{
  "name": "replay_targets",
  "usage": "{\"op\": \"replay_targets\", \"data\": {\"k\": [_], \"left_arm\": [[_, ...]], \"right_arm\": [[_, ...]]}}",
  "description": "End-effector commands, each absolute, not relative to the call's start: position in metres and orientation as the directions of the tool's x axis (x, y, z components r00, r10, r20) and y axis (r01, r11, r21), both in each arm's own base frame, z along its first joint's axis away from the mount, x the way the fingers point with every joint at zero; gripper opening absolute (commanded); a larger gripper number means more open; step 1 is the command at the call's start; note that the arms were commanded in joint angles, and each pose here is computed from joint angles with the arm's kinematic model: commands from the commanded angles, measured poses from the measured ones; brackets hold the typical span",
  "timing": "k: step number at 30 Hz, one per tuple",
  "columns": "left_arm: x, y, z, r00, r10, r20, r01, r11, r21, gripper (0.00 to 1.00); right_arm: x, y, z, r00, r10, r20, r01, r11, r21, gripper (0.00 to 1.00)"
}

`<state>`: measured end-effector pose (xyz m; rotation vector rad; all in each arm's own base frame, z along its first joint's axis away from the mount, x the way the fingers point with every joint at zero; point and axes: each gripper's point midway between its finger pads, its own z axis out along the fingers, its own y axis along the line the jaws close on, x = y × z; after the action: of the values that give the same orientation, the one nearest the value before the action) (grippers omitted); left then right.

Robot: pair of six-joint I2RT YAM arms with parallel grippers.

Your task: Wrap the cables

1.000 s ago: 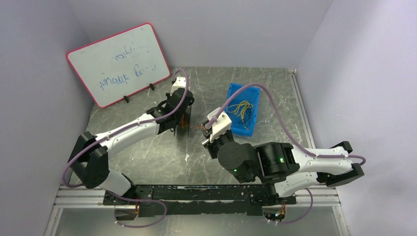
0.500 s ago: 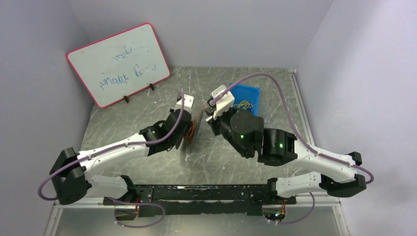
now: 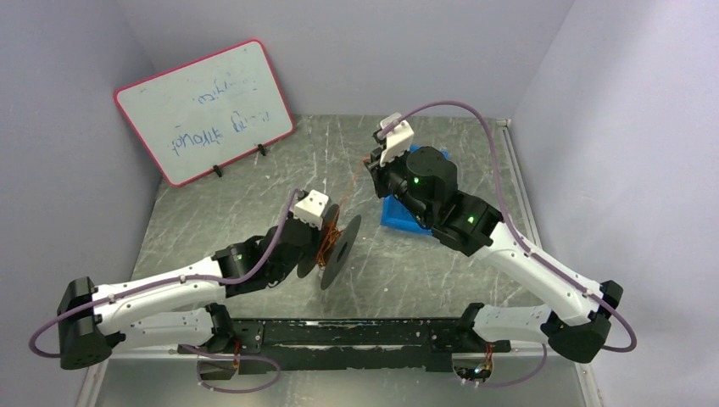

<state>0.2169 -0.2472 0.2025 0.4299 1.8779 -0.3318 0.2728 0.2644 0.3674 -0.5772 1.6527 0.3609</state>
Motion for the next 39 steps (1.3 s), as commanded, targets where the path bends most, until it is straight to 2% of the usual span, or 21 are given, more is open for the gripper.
{"op": "replay_targets", "data": {"k": [1,6,12,16,29,39], "left_arm": [[0.205,-0.250,0.221,-0.288,0.066,-0.955,0.474,0.877,-0.082,0.07],[0.210,-0.234,0.208,-0.338,0.087,-0.937,0.375,0.926,-0.049,0.07],[0.221,-0.224,0.190,-0.403,0.097,-0.910,0.216,0.976,0.009,0.07],[0.223,-0.231,0.182,-0.423,0.104,-0.900,0.201,0.979,0.019,0.07],[0.203,-0.267,0.188,-0.369,0.136,-0.919,0.452,0.891,-0.049,0.07],[0.181,-0.271,0.221,-0.307,0.114,-0.945,0.556,0.827,-0.081,0.07]], "right_arm": [[0.284,0.271,0.368,-0.098,-0.083,-0.992,-0.601,0.799,-0.008,0.00],[0.286,0.266,0.375,-0.092,-0.033,-0.995,-0.606,0.795,0.029,0.00],[0.267,0.263,0.402,-0.044,0.029,-0.999,-0.661,0.749,0.051,0.00],[0.259,0.257,0.415,-0.031,0.047,-0.998,-0.667,0.743,0.056,0.00],[0.278,0.260,0.411,-0.022,-0.005,-1.000,-0.625,0.780,0.010,0.00],[0.305,0.270,0.369,-0.092,-0.002,-0.996,-0.620,0.783,0.056,0.00]]}}
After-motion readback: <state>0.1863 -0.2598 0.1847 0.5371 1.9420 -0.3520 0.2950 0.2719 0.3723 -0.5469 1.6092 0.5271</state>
